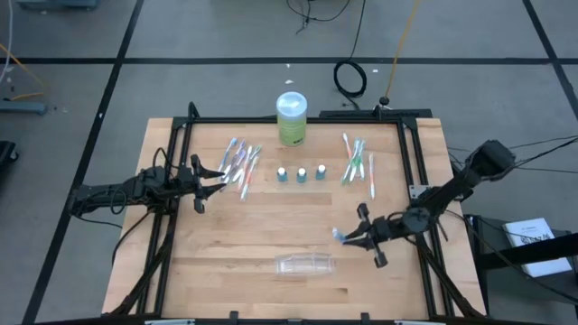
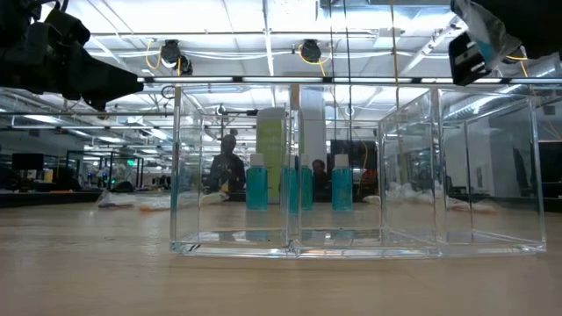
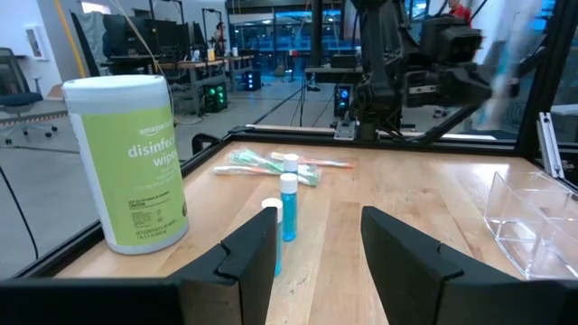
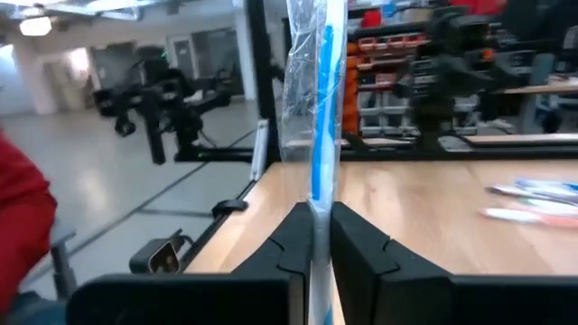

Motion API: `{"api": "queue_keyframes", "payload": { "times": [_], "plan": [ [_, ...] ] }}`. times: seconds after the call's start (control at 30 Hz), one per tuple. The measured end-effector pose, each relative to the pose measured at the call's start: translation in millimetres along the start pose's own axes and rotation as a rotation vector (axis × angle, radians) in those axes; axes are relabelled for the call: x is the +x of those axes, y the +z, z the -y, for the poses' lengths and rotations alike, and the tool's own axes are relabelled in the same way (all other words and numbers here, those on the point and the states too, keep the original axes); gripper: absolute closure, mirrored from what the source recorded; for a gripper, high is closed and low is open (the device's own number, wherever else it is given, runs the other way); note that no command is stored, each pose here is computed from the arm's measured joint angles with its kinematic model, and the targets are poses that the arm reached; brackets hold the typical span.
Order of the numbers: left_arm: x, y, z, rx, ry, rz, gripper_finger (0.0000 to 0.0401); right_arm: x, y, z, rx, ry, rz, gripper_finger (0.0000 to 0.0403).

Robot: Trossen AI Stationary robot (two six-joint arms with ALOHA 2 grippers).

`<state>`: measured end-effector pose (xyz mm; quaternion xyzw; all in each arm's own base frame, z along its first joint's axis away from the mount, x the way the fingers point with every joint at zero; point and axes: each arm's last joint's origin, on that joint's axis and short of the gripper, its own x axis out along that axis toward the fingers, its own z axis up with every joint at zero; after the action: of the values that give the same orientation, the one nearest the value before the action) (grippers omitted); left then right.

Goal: Pick & Place toothbrushing station
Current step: Put the blue toothbrush into the transparent organizer

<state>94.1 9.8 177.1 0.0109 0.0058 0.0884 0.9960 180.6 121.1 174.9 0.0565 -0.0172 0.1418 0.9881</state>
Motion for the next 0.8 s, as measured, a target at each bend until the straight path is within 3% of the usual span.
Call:
{"api": "queue_keyframes", "payload": {
  "times": [0.2, 0.3, 0.43, 0.57, 0.8],
  "plan": [
    [0.0, 0.0, 0.0, 0.0, 0.0, 0.0, 0.0235, 28.8, 7.2, -15.9, -0.063, 0.151, 0.041, 0.0385],
    [0.0, 0.4, 0.0, 0.0, 0.0, 0.004, 0.0235, 37.4, 1.8, -20.1, -0.074, 0.148, 0.019, 0.0385],
    [0.0, 0.5, 0.0, 0.0, 0.0, 0.006, 0.0235, 48.1, -15.0, -18.9, -0.091, 0.034, -0.031, 0.0385],
    [0.0, 0.6, 0.0, -0.001, 0.0, 0.006, 0.0235, 57.6, -25.3, -16.2, -0.067, -0.09, 0.023, 0.0385],
    [0.0, 0.5, 0.0, 0.0, 0.0, 0.005, 0.0235, 64.4, -41.5, -23.2, -0.001, -0.169, 0.043, 0.0385]
  ]
}}
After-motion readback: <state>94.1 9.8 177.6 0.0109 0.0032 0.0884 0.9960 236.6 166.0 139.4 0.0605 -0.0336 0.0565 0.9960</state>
